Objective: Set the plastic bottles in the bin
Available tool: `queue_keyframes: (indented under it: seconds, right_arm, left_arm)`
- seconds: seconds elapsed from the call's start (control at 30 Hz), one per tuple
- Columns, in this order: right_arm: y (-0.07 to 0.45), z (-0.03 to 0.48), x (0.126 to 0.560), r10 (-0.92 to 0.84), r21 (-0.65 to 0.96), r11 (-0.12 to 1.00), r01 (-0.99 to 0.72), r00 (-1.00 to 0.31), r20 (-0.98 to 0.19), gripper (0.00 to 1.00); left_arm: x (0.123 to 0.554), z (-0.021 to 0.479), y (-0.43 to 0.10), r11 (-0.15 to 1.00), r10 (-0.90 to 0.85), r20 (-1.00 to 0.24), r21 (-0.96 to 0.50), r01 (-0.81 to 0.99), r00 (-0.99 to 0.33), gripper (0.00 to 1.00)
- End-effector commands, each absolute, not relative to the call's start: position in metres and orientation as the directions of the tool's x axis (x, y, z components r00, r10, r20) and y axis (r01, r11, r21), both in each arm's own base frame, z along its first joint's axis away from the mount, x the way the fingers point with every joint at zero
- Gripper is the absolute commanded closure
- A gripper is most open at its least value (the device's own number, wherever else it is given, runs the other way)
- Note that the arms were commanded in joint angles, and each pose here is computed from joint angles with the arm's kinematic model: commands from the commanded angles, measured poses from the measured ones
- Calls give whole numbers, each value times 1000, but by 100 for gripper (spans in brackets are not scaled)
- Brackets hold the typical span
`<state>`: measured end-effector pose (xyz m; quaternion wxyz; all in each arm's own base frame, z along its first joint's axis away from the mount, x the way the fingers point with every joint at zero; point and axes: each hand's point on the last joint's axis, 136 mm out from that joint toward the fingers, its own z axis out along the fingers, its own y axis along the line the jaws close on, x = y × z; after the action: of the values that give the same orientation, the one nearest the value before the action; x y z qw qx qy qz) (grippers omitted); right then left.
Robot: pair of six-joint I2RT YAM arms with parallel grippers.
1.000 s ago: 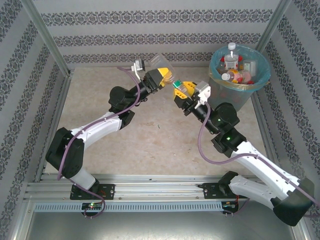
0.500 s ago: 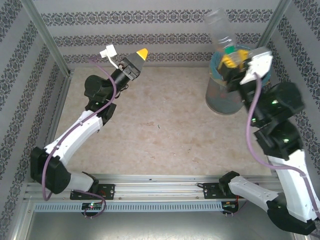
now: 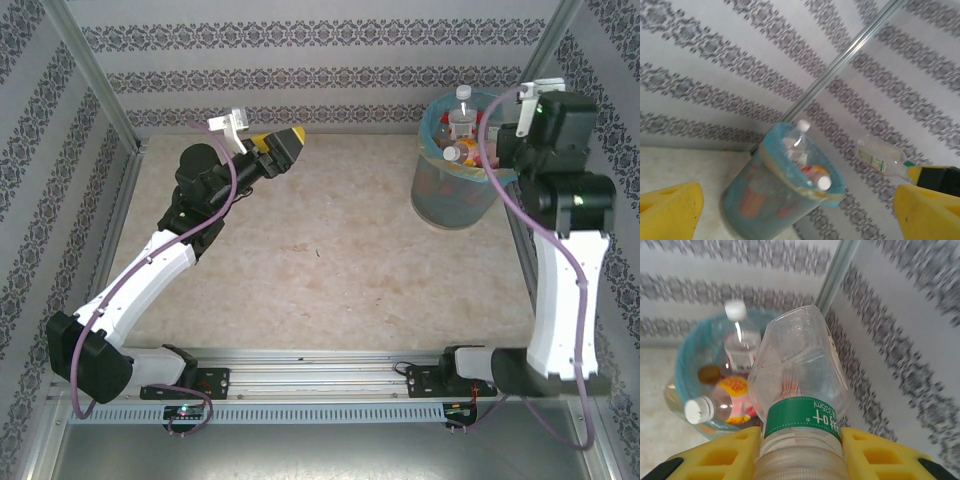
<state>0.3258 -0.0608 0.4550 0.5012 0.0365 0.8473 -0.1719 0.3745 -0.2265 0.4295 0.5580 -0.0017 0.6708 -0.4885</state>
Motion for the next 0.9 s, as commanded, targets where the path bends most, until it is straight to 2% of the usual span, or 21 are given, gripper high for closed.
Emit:
queue_keyframes:
  seconds: [0.0, 0.2, 0.33, 0.5, 0.67, 0.87]
  right_arm:
    - [-67, 425, 333, -34, -197, 952, 232, -563, -826, 100]
    - [-94, 366, 374, 44, -156, 953, 258, -632, -774, 100]
    - [-96, 329, 387, 114, -85, 963, 256, -674, -730, 100]
    - [-89, 299, 391, 161, -31, 969, 246, -718, -677, 85]
    - [-80, 282, 395, 193, 28, 972, 233, -729, -656, 81]
    - [-59, 278, 401, 260, 165, 966, 200, -732, -630, 53]
  left_arm:
    - [378, 413, -221, 608, -474, -792, -610, 508, -384, 3]
    - [381, 398, -222, 592, -498, -761, -649, 477, -416, 3]
    - [380, 389, -222, 588, -500, -745, -666, 459, -441, 4]
    - [376, 379, -216, 609, -496, -748, -662, 437, -441, 4]
    - [377, 370, -214, 635, -480, -752, -653, 412, -452, 4]
    - [379, 365, -215, 623, -493, -737, -670, 402, -464, 4]
